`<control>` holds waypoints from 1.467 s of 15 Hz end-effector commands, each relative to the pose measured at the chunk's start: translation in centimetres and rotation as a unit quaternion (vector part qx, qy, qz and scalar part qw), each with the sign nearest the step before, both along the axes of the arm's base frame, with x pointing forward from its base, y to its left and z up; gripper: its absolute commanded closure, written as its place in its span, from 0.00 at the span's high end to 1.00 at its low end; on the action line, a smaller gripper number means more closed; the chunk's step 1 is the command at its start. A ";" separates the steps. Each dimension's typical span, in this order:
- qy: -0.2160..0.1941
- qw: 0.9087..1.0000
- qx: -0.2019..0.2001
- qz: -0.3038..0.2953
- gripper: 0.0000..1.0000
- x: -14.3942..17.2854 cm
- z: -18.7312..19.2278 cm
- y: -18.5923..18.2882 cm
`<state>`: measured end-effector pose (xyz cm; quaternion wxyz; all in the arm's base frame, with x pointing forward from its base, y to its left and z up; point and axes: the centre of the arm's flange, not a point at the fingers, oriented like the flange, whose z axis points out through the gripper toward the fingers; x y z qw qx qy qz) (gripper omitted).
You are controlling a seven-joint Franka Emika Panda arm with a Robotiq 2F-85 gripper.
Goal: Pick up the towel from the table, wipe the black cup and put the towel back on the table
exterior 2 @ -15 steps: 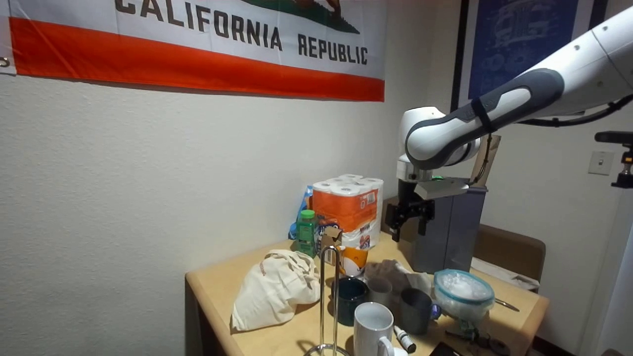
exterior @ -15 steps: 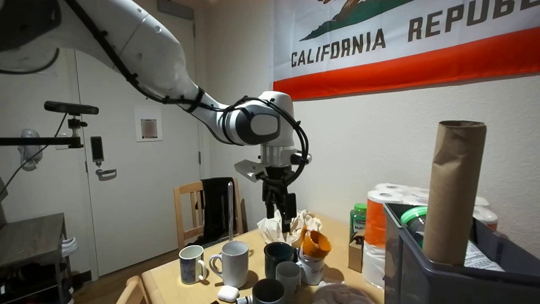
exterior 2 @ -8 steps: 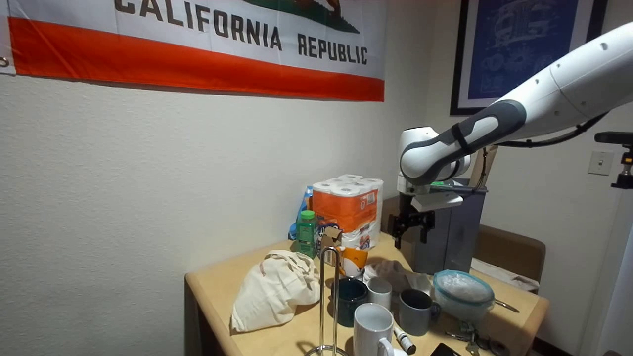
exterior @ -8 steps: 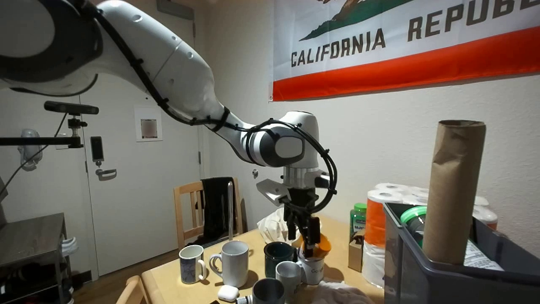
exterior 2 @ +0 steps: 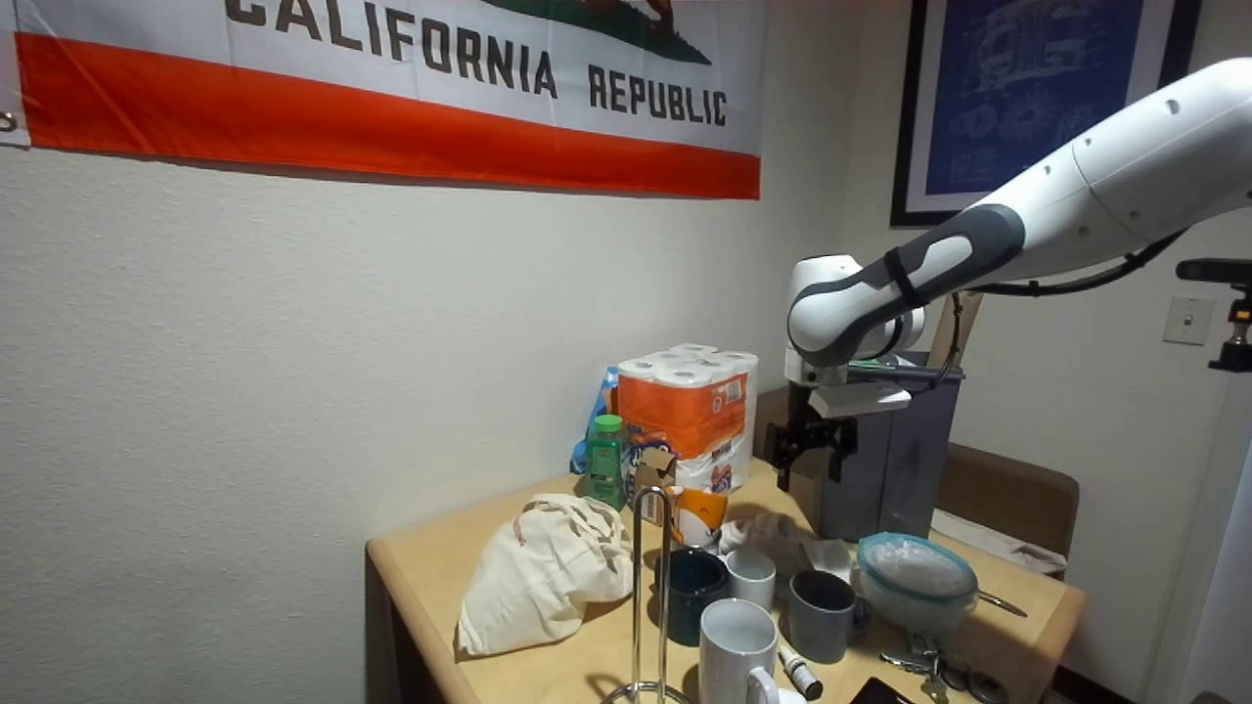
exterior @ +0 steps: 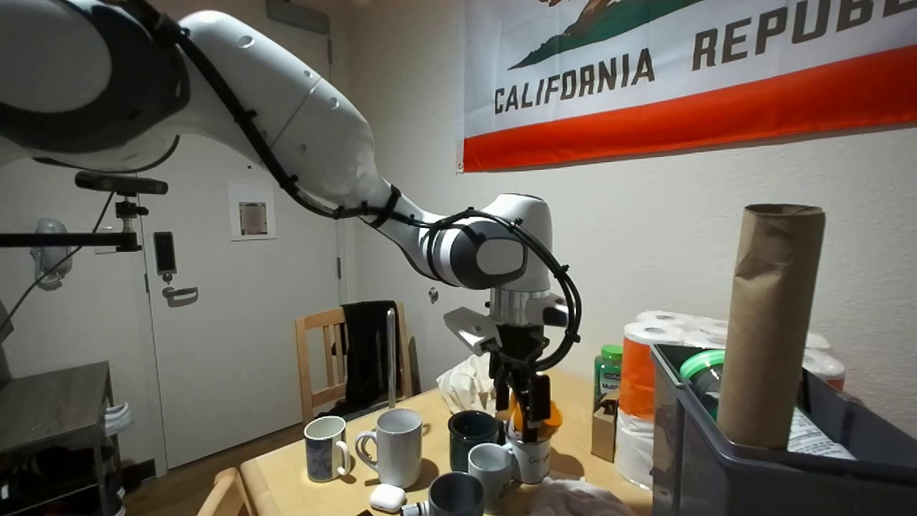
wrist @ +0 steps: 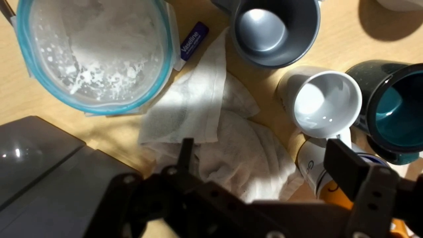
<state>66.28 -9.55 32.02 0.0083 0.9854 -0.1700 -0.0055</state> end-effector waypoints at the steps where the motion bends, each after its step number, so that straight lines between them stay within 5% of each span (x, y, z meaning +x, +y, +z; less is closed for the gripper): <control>1: 0.035 0.999 0.008 -0.006 1.00 1.0 -1.7 -0.7; 12: 0.055 0.998 0.008 -0.013 1.00 1.0 -9.2 -2.7; 22: 0.031 0.999 -0.007 -0.028 1.00 3.0 -16.5 -6.1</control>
